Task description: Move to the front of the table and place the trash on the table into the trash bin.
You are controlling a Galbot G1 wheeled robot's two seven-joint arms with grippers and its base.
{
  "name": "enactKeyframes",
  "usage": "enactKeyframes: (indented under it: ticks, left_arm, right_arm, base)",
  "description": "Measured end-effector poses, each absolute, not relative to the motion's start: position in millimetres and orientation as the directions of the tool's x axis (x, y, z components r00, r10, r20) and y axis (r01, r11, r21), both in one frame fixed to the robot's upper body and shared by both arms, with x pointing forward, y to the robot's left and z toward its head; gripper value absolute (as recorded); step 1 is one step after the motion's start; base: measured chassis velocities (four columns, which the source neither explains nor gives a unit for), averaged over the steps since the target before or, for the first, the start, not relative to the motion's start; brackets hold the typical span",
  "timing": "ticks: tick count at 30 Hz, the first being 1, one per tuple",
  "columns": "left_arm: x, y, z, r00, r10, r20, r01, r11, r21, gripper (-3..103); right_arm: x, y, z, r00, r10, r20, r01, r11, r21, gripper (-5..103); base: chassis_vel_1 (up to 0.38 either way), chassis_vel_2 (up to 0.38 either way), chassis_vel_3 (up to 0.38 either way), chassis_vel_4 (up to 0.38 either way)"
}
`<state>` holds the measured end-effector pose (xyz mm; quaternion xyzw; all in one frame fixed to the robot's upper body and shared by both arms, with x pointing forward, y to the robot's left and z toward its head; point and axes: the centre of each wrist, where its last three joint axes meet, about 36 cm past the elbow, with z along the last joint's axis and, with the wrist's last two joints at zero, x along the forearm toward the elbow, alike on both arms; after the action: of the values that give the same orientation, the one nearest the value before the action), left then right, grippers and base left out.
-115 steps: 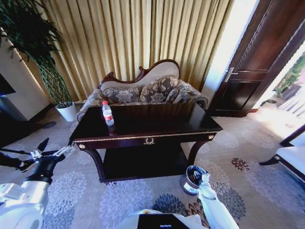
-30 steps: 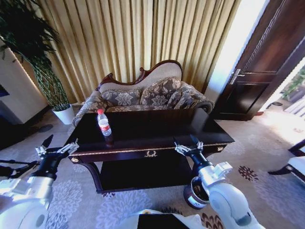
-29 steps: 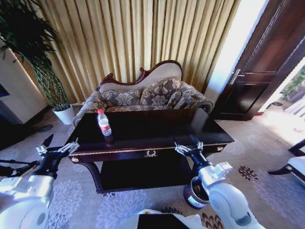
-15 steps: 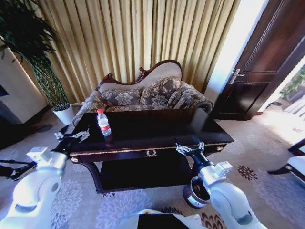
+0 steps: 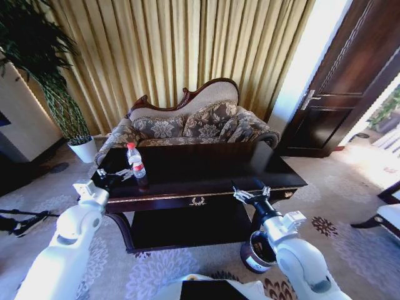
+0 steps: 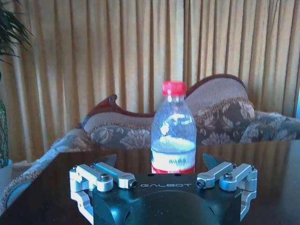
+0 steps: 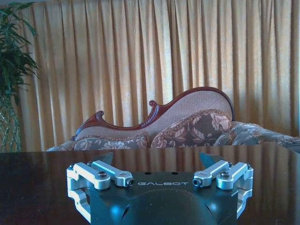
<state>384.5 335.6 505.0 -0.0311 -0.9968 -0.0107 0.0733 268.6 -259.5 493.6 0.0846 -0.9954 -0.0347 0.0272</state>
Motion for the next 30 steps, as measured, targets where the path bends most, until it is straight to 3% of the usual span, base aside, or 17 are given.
enactKeyframes:
  ticks: [30]
  left_arm:
    - [423.0, 338.5, 473.3, -0.976, 0.076, 0.205, 0.087, 0.995, 0.045, 100]
  right_arm:
    - [266.8, -261.8, 488.9, -0.992, -0.123, 0.022, -0.120, 0.989, 0.086, 100]
  base:
    - [0.000, 0.000, 0.000, 0.000]
